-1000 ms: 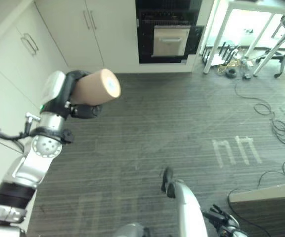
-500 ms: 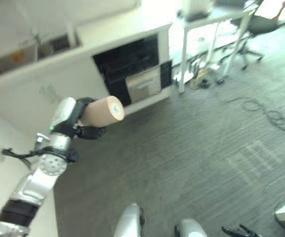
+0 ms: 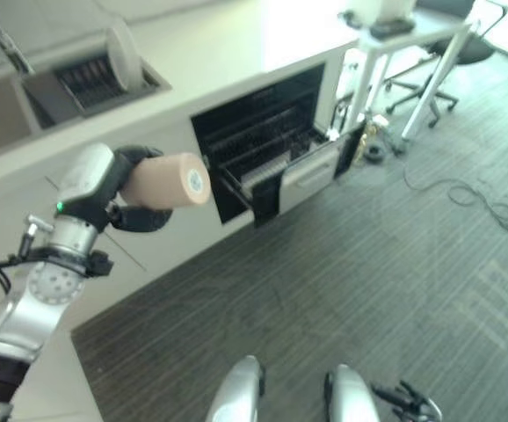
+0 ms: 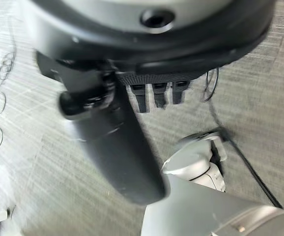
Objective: Place the dishes in the dishwasher.
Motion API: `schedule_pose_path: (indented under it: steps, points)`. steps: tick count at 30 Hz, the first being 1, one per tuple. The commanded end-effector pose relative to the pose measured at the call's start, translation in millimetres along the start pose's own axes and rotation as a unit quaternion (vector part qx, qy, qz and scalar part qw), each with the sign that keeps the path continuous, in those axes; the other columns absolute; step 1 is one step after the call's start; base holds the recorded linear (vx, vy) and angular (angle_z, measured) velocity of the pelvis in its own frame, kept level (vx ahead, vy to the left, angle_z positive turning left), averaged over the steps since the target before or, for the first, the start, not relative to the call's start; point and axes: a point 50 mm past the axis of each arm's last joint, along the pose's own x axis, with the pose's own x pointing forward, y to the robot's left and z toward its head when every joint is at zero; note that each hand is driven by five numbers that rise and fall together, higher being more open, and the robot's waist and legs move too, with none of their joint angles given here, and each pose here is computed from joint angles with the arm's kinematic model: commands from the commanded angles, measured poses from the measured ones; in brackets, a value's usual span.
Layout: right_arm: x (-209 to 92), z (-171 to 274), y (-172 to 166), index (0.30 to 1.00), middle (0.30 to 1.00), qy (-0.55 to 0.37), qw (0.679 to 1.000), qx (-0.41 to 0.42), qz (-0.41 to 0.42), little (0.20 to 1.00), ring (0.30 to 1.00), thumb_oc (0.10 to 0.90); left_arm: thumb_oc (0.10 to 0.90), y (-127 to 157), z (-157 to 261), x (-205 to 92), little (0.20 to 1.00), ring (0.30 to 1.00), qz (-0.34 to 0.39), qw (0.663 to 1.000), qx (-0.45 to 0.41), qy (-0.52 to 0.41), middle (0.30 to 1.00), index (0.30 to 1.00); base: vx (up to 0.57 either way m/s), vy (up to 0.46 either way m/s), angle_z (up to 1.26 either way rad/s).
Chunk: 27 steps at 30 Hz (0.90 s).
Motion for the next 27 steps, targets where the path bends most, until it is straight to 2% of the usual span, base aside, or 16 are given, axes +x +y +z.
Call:
schedule_pose_path:
  steps: [1,7,14,17,22,27]
  points:
    - [0,4,-14,0.900,0.900,0.002,1.000,0.000,-0.018,0.900,0.900,0.800,0.400,56,41,17,0.300,0.300,0.130,0.987,-0.019,-0.094,0.300,0.300,0.23,-0.398,0.22]
    - [0,-3,-9,0.900,0.900,0.020,0.999,-0.032,-0.009,0.900,0.900,0.800,0.400,48,31,2,0.300,0.300,0.129,0.989,-0.019,-0.067,0.300,0.300,0.24,-0.454,-0.04]
    - [-1,4,-23,0.900,0.900,0.008,1.000,-0.018,-0.021,0.900,0.900,0.800,0.400,37,40,5,0.300,0.300,0.112,0.989,-0.036,-0.085,0.300,0.300,0.14,-0.309,0.11]
    - [-3,-2,-27,0.900,0.900,0.018,0.999,-0.024,-0.025,0.900,0.900,0.800,0.400,31,39,6,0.300,0.300,0.109,0.990,-0.039,-0.081,0.300,0.300,0.21,-0.065,0.68]
    - [-4,-12,-22,0.900,0.900,0.028,0.999,-0.026,-0.028,0.900,0.900,0.800,0.400,10,37,-4,0.300,0.300,0.110,0.989,-0.044,-0.083,0.300,0.300,0.24,0.027,-0.10]
    - [-4,-14,-7,0.900,0.900,0.014,0.998,-0.058,-0.005,0.900,0.900,0.800,0.400,20,26,-12,0.300,0.300,0.129,0.988,-0.044,-0.074,0.300,0.300,0.21,0.076,-0.20]
